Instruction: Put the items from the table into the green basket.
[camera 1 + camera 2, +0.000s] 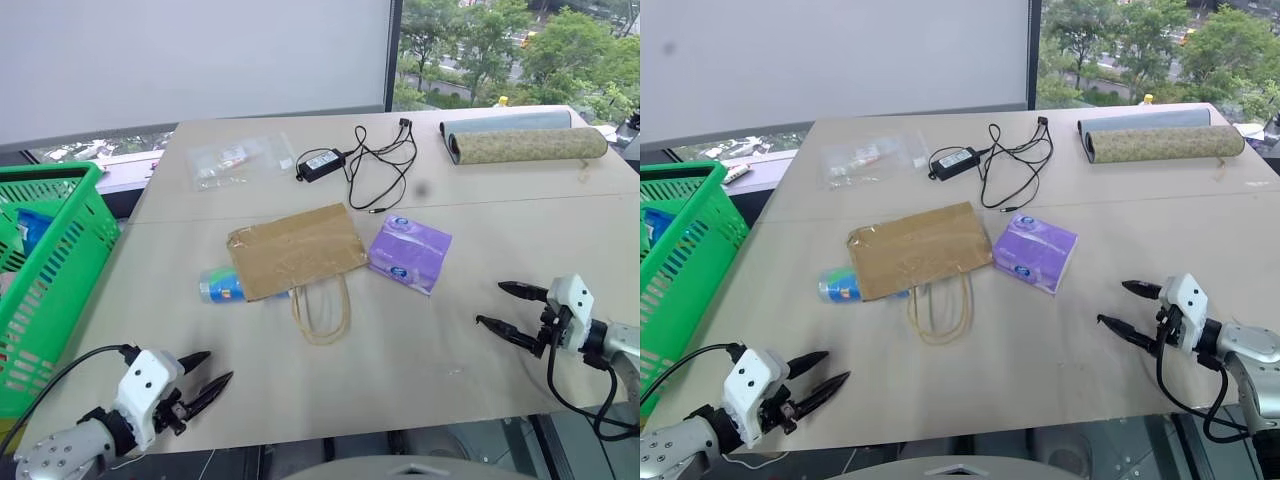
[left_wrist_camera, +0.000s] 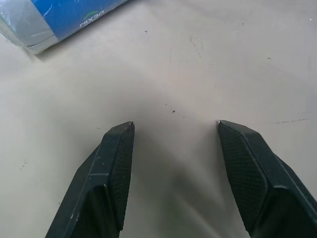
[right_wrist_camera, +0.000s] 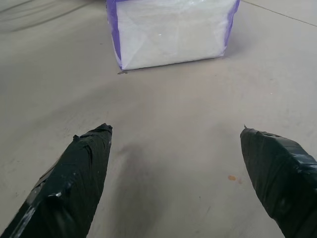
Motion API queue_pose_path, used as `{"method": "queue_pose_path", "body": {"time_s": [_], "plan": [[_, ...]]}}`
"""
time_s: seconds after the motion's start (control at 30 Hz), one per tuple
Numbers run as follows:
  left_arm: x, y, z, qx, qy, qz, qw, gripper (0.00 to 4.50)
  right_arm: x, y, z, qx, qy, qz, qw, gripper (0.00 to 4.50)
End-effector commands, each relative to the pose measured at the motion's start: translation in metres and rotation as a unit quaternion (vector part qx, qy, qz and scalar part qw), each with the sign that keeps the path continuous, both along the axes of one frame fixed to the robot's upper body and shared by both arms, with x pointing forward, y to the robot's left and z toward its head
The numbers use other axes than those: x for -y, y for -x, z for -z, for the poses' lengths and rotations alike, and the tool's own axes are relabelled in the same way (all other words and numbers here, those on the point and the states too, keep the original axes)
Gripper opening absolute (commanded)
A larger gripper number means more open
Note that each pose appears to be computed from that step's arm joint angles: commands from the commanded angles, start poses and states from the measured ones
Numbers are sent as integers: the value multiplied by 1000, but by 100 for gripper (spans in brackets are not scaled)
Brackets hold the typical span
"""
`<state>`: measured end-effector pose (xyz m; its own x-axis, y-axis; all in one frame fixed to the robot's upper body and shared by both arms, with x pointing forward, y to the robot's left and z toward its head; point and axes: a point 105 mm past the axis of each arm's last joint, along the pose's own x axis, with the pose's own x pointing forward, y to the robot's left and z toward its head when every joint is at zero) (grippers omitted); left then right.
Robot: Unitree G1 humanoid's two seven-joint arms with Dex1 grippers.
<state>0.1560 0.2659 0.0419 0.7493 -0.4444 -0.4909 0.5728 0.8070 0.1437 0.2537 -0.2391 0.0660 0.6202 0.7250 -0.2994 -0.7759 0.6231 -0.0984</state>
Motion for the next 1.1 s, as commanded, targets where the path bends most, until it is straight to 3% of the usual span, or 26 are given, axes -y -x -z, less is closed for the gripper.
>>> {"method": "queue_pose_path", "body": {"time_s": [0.03,0.4,0.6,0.7,0.83,1.0,1.1], "plan": [[-6,2,5,-13,3,-19,1000,276,0,-4,-12,26,-3,-4,1000,440],[1,-6,-6,21,21,-20,999,276,-14,-9,-13,19,-16,-36,999,440],[16,-30,-40,107,-3,23,994,276,-46,5,-28,-26,-42,-117,992,440],[24,-44,-54,148,-41,60,986,276,-69,10,-46,-17,-50,-162,985,440],[27,-70,-78,238,-142,95,956,276,-102,15,-77,20,-79,-210,974,440],[42,-93,-90,298,-228,169,911,276,-126,12,-104,58,-103,-230,966,440],[48,-107,-83,305,-254,198,896,276,-133,11,-112,64,-106,-237,964,440]]}}
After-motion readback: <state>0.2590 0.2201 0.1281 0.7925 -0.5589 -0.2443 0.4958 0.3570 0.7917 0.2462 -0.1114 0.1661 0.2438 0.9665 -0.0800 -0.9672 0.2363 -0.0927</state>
